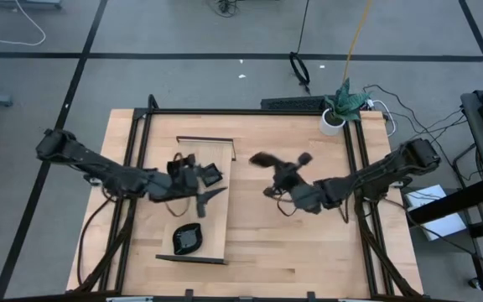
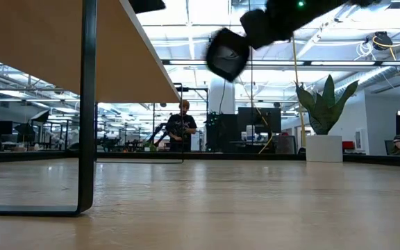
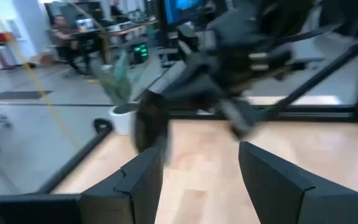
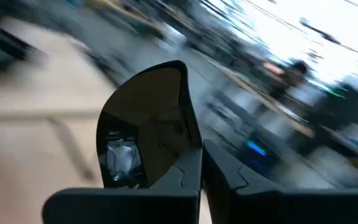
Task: Pick & Place Mini shaped plates
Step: Stack the leaf shaped plate on top of the leaf shaped plate on the shelf
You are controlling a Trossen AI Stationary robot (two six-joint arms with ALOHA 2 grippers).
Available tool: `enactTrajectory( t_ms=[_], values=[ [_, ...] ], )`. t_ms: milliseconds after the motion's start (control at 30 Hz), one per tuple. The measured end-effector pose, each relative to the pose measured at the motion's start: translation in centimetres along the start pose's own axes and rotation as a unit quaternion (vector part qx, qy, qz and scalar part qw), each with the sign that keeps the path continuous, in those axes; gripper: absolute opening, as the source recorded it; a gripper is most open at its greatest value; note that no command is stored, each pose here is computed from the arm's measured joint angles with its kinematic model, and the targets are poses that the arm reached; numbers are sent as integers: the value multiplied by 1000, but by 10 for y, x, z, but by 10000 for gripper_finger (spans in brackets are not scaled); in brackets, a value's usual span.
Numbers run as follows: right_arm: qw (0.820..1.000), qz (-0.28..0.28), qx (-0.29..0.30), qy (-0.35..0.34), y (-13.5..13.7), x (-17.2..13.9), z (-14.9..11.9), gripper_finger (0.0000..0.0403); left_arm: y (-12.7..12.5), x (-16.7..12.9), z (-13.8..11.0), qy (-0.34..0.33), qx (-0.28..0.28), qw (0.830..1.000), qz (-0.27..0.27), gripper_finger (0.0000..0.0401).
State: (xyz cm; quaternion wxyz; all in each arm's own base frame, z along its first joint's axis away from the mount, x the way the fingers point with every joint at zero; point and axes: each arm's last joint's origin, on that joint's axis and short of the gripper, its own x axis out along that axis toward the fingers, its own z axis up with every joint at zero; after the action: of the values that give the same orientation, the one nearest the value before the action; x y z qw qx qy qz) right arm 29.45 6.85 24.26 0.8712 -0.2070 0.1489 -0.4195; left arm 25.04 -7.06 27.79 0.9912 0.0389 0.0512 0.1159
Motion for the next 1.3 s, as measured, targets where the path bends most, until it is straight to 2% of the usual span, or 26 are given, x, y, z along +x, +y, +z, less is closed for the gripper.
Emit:
enactTrajectory(
  t_ms=[67,133,267,367,700,967,1067,1167,1300],
  values=[
    [997,49,12,-55,0,-1,6,0,1,7,3,13,14,1000,12,214],
    [990,75,24,-116,-2,-3,15,0,2,12,7,23,16,1000,9,214],
    [983,58,21,-170,-9,-5,25,0,5,14,11,21,-7,1000,1,214],
    [975,80,35,-203,-13,0,29,0,6,15,12,18,-15,1000,4,214],
    [967,114,57,-218,-5,14,22,0,12,17,16,-5,-20,1000,15,214],
    [967,106,63,-222,-5,15,22,0,18,36,6,-1,-16,999,41,214],
    [969,109,54,-217,-3,15,21,0,17,40,6,-19,-18,999,43,212],
    [969,113,56,-211,-3,16,20,0,16,39,9,-34,-13,998,41,188],
    [970,116,51,-207,-1,16,19,0,14,37,12,-42,-12,998,56,105]
  ],
)
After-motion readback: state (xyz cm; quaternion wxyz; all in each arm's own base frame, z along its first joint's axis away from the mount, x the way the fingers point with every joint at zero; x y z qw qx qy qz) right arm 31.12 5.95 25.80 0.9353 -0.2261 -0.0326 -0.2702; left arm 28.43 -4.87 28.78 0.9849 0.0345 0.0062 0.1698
